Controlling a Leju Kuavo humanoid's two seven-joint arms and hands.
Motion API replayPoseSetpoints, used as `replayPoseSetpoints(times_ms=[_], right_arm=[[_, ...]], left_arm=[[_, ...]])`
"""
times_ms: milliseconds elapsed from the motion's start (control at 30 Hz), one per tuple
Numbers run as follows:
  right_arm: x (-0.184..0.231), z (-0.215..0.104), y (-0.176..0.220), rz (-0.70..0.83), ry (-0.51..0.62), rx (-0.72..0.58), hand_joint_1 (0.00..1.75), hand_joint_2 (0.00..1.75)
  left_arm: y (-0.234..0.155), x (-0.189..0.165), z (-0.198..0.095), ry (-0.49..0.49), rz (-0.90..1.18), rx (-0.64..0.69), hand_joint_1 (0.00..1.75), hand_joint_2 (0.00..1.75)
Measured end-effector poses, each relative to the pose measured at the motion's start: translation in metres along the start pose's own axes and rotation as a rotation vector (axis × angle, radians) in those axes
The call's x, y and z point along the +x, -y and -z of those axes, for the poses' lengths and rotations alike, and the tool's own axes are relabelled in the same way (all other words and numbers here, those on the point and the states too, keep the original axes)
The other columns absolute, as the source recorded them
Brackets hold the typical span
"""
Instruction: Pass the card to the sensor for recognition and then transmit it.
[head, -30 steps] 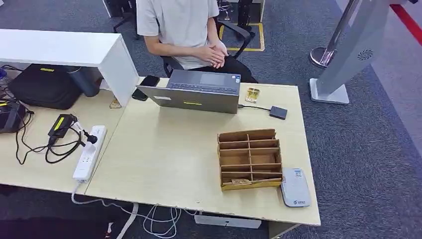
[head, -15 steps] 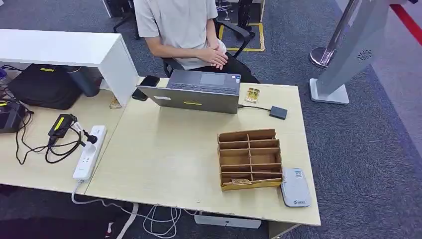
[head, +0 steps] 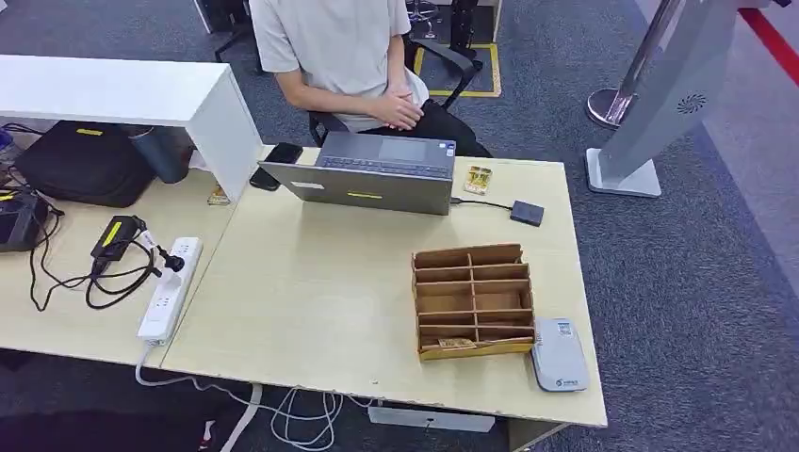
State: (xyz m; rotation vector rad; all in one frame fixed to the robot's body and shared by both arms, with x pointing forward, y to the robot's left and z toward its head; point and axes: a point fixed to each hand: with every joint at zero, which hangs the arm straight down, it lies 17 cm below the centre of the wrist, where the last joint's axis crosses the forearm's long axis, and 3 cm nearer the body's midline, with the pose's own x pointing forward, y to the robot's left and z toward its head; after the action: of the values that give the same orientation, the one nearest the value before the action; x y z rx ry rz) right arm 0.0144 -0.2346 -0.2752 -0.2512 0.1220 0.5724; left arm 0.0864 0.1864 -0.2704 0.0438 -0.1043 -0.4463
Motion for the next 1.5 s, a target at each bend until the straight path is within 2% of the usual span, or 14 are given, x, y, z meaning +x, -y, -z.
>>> replayPoseSetpoints(times_ms=[700, 967, 1200, 1500], right_arm=[[0.0, 0.0, 0.0, 0.009, 0.001, 0.003, 0.0, 1.75], [0.003, 0.001, 0.005, 0.059, 0.016, -0.021, 0.0, 1.75], [-0.003, 0.003, 0.014, 0.159, -0.017, -0.063, 0.0, 1.75], [-0.018, 0.008, 0.043, 0.238, -0.064, -0.182, 0.0, 1.75]], left_arm=[[-0.001, 0.0, 0.0, 0.005, 0.027, 0.006, 0.0, 1.75], [-0.001, 0.001, 0.0, 0.006, 0.031, 0.009, 0.0, 1.75], [-0.001, 0.001, 0.0, 0.007, 0.018, 0.008, 0.0, 1.75], [-0.002, 0.002, 0.0, 0.01, -0.007, 0.012, 0.0, 1.75]])
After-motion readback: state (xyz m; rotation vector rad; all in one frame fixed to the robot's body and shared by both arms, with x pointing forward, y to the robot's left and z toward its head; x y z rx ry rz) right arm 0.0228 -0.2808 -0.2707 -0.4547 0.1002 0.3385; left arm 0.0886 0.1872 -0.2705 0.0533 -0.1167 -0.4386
